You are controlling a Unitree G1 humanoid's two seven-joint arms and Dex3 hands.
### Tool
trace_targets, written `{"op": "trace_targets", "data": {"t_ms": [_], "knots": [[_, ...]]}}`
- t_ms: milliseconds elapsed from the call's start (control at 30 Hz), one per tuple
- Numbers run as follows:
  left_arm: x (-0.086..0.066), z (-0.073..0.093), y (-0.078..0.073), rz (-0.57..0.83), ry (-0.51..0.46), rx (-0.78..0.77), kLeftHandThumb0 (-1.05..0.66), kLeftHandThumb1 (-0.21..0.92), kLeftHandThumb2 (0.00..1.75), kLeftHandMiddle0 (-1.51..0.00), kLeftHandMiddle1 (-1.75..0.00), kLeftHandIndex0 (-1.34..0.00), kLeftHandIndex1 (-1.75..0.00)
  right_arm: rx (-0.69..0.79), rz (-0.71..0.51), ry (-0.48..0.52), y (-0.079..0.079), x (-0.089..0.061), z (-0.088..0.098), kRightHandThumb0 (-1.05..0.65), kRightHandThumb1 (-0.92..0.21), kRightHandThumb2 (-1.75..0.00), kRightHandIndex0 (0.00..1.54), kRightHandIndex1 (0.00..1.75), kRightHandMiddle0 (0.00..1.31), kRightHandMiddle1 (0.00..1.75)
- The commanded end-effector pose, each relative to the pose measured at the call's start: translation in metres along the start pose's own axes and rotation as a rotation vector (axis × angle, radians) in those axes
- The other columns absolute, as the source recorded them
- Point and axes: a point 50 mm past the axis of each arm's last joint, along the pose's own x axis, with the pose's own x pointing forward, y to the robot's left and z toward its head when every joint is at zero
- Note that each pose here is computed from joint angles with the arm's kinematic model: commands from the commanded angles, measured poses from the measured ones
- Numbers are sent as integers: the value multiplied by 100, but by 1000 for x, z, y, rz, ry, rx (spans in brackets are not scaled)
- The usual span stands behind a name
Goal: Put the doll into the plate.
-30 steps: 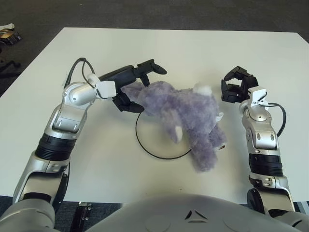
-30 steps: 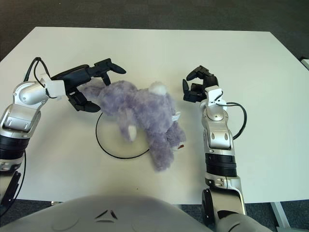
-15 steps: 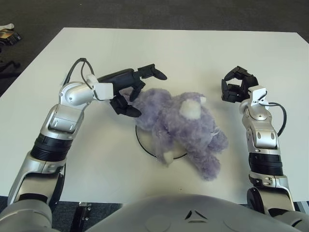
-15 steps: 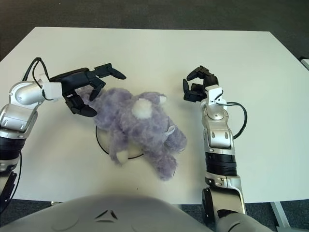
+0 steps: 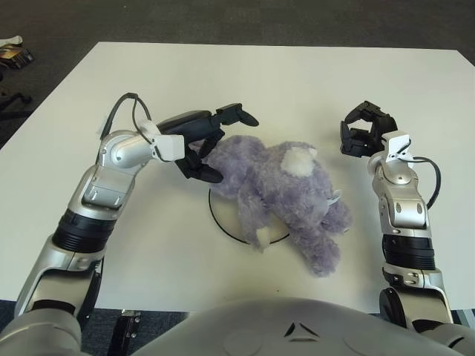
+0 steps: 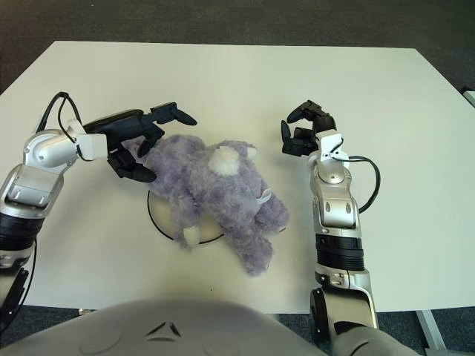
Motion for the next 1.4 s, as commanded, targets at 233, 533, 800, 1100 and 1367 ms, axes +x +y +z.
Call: {"op": "trace_targets", "data": {"t_ms": [233, 533, 800, 1100, 1367], "knots": [[10, -5, -6, 14, 26, 30, -92, 54, 71, -100, -175, 0, -83, 7, -5, -3, -1, -2, 4, -47, -36, -126, 118, 175, 57, 175], [10, -4, -10, 16, 43, 84, -96, 58, 67, -107, -175, 0, -80, 17, -3, -4, -1, -3, 4, -46, -38, -124, 117, 175, 56, 175], [10, -2, -11, 22, 56, 102, -95, 58, 64, -111, -175, 0, -85, 20, 5, -1, -1, -4, 2, -46, -39, -123, 116, 175, 56, 175], [9, -1, -9, 50, 65, 91, -92, 57, 65, -111, -175, 0, -90, 17, 7, 7, -2, -5, 1, -45, -40, -121, 116, 175, 54, 175], [13, -7, -1, 212, 60, 9, -78, 44, 86, -43, -138, 0, -115, 17, 12, 15, -4, -5, -1, -45, -40, -121, 117, 175, 54, 175]]}}
